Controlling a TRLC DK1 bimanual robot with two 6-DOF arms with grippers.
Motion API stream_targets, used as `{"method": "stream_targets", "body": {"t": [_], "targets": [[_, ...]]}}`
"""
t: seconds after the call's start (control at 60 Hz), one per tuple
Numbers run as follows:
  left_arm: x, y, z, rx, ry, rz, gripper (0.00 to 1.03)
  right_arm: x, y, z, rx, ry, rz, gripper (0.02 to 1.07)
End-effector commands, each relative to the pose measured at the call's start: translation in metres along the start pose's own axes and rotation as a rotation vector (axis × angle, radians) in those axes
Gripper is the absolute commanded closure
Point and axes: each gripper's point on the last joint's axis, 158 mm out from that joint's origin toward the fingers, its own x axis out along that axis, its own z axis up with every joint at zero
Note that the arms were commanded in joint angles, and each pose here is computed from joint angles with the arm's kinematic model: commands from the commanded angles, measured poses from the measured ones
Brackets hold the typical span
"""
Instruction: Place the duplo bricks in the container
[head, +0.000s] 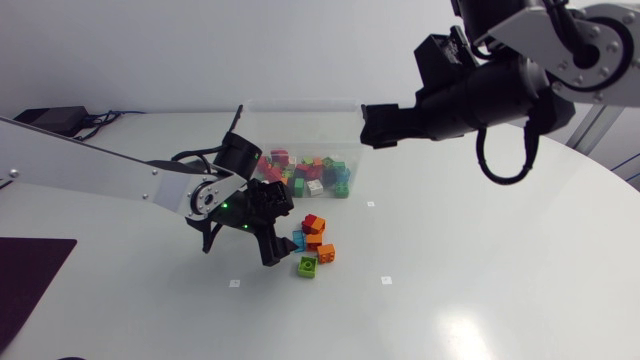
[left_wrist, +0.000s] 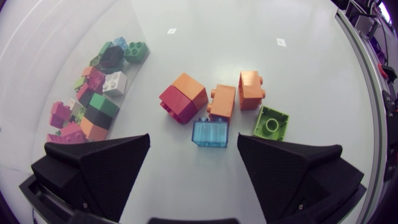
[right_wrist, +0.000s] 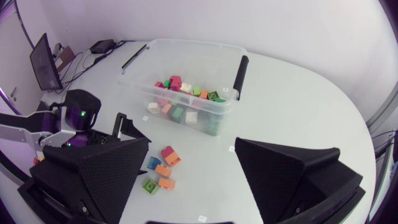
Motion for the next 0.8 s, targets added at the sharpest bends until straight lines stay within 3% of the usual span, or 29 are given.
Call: {"method": "stream_targets", "body": {"t": [0.0,0.183,0.417,0.5,0.6,0.717,0.733,0.783], "targets": [[0.009,0.007,0.002,0.016,-0.005,0.001,0.06,-0.003,0.0,-0.019,-0.022,0.01,0.008,0.07],[0.015,0.013,0.004,0.013,-0.015,0.005,0.08,0.002,0.002,-0.05,-0.046,0.056,0.017,0.07],[0.021,0.011,0.008,0.026,-0.039,0.002,0.22,0.01,0.009,-0.083,-0.094,0.11,0.052,0.07],[0.023,0.009,0.008,0.026,-0.046,-0.006,0.22,0.017,0.017,-0.092,-0.132,0.109,0.106,0.07],[0.025,0.005,0.01,0.03,-0.059,-0.02,0.37,0.029,0.023,-0.106,-0.19,0.142,0.161,0.07],[0.029,0.001,0.009,0.027,-0.062,-0.038,0.63,0.053,0.017,-0.124,-0.308,0.203,0.169,0.07],[0.029,0.0,0.008,0.026,-0.062,-0.04,0.72,0.057,0.016,-0.127,-0.322,0.214,0.171,0.07],[0.029,-0.002,0.008,0.023,-0.066,-0.047,0.76,0.065,0.014,-0.133,-0.333,0.242,0.173,0.07]]}}
